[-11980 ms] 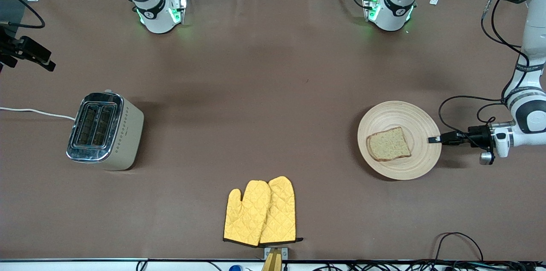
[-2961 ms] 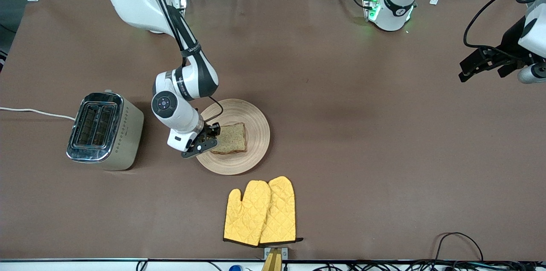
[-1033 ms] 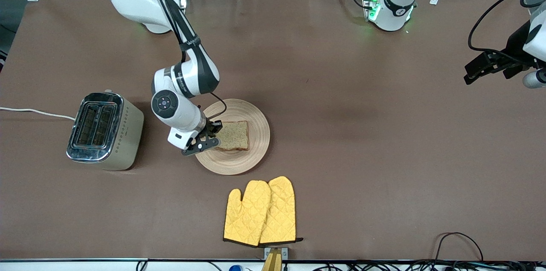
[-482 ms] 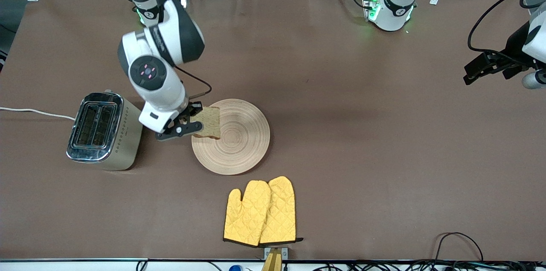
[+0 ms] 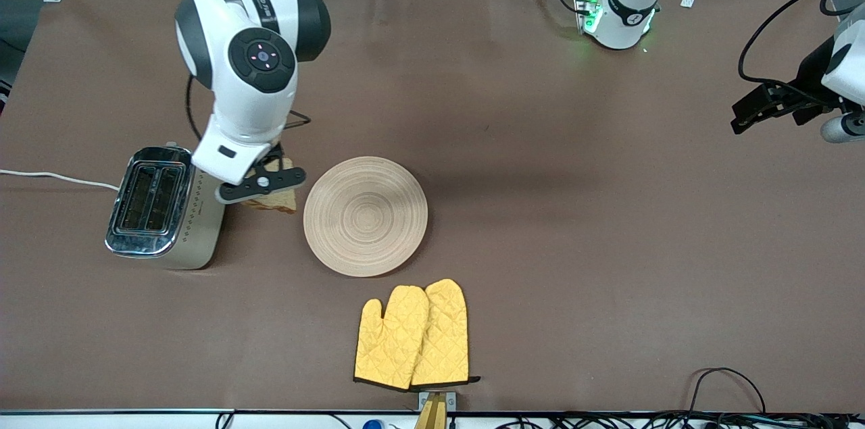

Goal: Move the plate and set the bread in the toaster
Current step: 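Lift the bread with the right gripper and carry it above the toaster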

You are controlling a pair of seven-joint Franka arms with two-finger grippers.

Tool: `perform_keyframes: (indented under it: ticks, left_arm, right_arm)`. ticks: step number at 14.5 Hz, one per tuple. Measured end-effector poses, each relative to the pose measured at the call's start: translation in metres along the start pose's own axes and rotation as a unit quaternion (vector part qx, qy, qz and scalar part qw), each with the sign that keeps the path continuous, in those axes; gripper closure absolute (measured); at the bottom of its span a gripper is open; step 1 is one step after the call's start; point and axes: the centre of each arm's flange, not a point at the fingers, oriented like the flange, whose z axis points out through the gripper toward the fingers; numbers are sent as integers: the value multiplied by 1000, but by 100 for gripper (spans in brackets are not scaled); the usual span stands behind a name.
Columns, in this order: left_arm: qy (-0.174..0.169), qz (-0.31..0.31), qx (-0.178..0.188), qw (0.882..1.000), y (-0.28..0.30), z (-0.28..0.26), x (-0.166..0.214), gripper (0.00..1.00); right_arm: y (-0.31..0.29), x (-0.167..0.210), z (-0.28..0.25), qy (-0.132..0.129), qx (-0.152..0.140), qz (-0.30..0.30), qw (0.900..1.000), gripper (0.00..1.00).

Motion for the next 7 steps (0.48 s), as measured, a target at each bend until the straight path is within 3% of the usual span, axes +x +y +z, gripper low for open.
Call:
perform_keyframes:
  ticks: [1, 7]
  left_arm:
    - [-1, 0, 0, 1000, 0, 1, 0, 0]
    - [1, -1, 0, 1000, -1, -1, 1, 0]
  right_arm:
    - [18, -3, 2, -11, -22, 4, 1000, 96]
    - [100, -19, 42, -79, -83, 57, 992, 96]
